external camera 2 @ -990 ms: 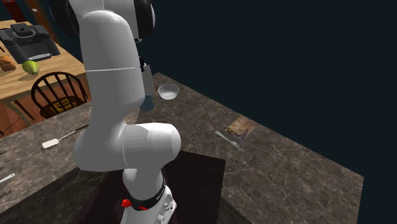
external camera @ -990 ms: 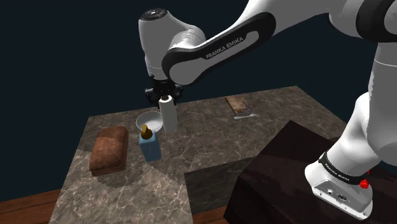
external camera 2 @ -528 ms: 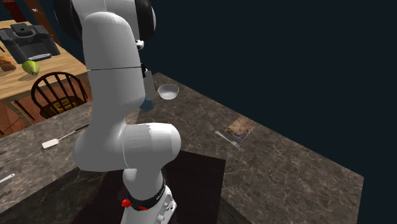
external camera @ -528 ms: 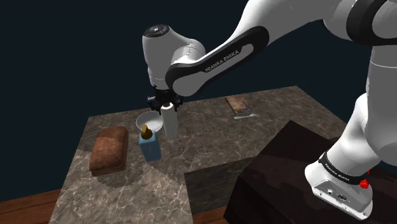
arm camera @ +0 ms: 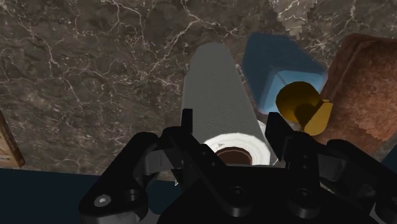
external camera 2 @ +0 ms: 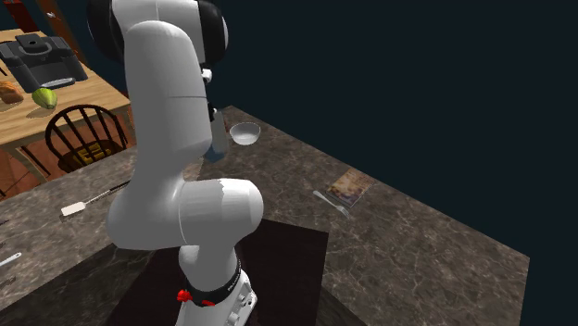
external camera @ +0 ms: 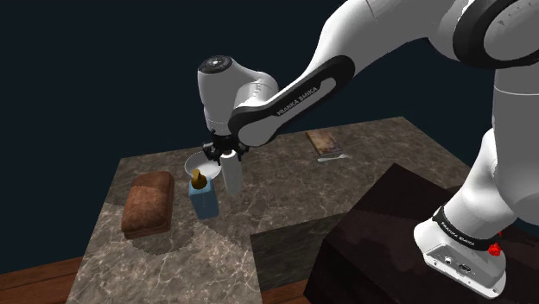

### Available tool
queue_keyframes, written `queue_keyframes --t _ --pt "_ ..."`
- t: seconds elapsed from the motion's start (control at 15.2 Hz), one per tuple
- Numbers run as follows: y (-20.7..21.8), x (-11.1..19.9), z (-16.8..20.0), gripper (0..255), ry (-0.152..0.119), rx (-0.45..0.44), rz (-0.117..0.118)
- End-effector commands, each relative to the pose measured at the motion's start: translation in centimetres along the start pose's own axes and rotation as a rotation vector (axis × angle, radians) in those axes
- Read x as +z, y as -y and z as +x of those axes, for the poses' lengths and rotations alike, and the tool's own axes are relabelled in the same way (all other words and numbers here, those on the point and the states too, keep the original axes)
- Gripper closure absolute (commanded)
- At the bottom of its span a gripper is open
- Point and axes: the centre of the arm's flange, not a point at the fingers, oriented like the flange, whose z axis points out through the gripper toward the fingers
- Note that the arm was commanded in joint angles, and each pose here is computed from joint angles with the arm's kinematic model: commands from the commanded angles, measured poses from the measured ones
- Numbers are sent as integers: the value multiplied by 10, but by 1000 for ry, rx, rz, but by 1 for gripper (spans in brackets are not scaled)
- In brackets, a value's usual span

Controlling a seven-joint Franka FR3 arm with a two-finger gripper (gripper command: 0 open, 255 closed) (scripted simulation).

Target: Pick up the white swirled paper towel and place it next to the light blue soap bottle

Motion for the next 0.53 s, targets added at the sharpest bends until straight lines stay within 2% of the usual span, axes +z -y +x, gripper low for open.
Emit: queue_keyframes --t 0.0,0.46 --pt "0 11 -2 255 0 0 0" --pt "0 47 -10 255 0 0 0"
